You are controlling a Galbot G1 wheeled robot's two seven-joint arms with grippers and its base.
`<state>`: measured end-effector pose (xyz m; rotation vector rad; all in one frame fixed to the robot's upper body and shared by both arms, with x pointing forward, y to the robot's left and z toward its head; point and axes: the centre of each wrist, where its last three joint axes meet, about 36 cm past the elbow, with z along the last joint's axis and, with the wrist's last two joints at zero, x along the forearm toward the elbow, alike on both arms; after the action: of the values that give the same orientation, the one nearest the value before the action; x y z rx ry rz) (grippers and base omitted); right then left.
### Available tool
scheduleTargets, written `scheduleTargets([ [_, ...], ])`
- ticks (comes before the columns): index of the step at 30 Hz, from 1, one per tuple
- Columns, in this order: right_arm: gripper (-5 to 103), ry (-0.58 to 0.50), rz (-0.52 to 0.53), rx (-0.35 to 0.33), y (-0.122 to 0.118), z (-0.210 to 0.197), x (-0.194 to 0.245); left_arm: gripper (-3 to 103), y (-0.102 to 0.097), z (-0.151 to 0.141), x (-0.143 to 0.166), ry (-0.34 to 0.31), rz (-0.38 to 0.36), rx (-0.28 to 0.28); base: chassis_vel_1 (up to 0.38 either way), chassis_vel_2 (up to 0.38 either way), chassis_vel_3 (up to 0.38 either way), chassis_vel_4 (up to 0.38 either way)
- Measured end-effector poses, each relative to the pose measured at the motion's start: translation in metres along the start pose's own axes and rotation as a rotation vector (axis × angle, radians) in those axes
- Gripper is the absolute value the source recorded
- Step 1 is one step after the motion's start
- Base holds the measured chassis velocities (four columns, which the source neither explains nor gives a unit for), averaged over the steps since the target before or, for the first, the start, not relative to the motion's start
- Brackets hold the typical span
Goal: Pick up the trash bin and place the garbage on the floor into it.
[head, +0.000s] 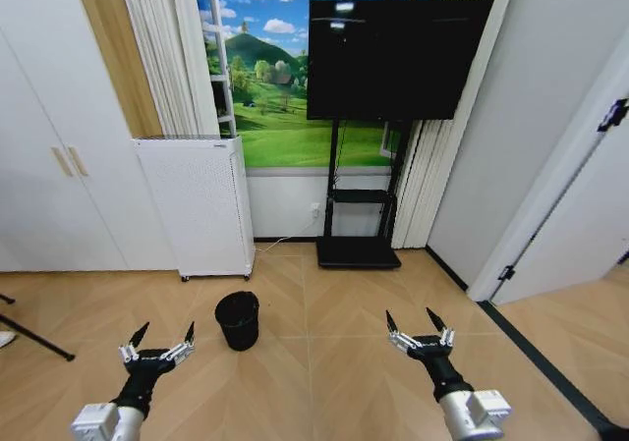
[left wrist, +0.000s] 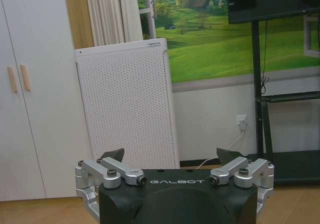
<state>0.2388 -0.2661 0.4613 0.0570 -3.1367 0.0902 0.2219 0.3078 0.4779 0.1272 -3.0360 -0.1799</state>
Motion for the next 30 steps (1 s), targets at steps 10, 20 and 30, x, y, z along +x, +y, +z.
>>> scheduleTargets([
  [10, 100, 0.0, 0.0, 0.0, 0.0, 0.0, 0.0, 100, 0.0, 0.0, 0.0, 0.0, 0.0, 0.0, 0.227, -0.225, -0.226, 0.227],
  [20, 100, 0.0, 0.0, 0.0, 0.0, 0.0, 0.0, 100, 0.0, 0.0, 0.0, 0.0, 0.0, 0.0, 0.206, -0.212, -0.208, 0.214],
  [30, 100, 0.0, 0.0, 0.0, 0.0, 0.0, 0.0, 100, 0.0, 0.0, 0.0, 0.0, 0.0, 0.0, 0.208, -0.199, -0.206, 0.208],
])
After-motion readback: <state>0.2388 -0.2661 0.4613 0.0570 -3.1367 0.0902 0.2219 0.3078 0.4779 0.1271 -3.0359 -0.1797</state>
